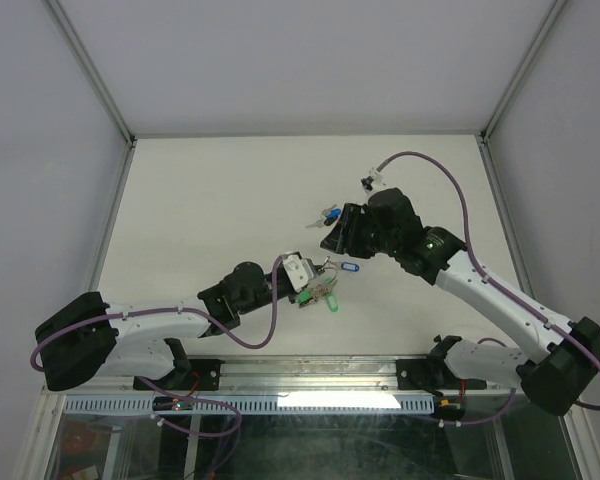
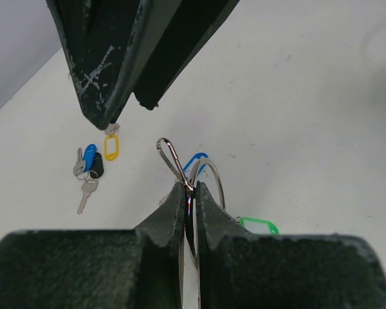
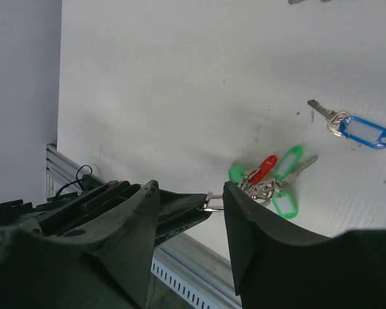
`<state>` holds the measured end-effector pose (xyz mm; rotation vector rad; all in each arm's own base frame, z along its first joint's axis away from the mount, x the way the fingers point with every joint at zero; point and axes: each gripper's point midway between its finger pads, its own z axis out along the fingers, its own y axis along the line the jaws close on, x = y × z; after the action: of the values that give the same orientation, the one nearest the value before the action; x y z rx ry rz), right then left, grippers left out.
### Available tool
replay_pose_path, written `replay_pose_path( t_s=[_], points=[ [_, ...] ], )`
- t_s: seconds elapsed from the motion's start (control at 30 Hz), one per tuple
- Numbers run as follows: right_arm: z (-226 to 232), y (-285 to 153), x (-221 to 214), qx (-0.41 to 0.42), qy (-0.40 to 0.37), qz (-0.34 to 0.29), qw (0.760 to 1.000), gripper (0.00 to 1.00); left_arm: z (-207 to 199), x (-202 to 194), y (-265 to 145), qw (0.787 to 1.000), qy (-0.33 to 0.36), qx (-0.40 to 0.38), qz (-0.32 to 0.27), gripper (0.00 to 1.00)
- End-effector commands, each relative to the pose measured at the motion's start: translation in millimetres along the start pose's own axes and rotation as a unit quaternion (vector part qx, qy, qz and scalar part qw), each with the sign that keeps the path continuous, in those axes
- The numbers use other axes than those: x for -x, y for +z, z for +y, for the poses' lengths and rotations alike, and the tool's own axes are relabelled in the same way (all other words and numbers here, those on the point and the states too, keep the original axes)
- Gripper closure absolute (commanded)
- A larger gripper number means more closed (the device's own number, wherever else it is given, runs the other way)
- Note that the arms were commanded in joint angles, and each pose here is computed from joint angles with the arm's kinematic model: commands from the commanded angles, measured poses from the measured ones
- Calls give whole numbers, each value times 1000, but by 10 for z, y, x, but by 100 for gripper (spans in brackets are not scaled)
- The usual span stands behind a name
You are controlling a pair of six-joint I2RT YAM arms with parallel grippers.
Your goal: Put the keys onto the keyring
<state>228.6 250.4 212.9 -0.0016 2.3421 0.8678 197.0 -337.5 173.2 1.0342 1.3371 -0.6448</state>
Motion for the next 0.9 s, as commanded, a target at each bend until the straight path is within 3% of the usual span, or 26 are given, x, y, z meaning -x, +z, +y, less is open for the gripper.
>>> replay_pose_path(
  t_s=[0.0, 0.2, 0.5, 0.67, 0.8, 0.87],
  points=[
    [181, -20, 83, -1, 27, -8, 1000, 55, 52, 265, 58, 999, 7, 9, -38, 100],
    [80, 18, 34, -34, 27, 2, 999, 58, 51, 256, 63, 999, 8, 9, -36, 100],
    [143, 154, -165, -19, 28, 40, 999, 60, 55, 267, 59, 999, 8, 10, -38, 100],
    [186, 224, -201, -13, 28, 46, 998, 73, 53, 263, 60, 999, 8, 9, -37, 100],
    [215, 222, -185, -10, 23, 44, 999, 100, 49, 251, 62, 999, 9, 9, -35, 100],
    [212, 203, -166, -12, 13, 39, 999, 100, 61, 262, 59, 999, 7, 12, -36, 100]
  ],
)
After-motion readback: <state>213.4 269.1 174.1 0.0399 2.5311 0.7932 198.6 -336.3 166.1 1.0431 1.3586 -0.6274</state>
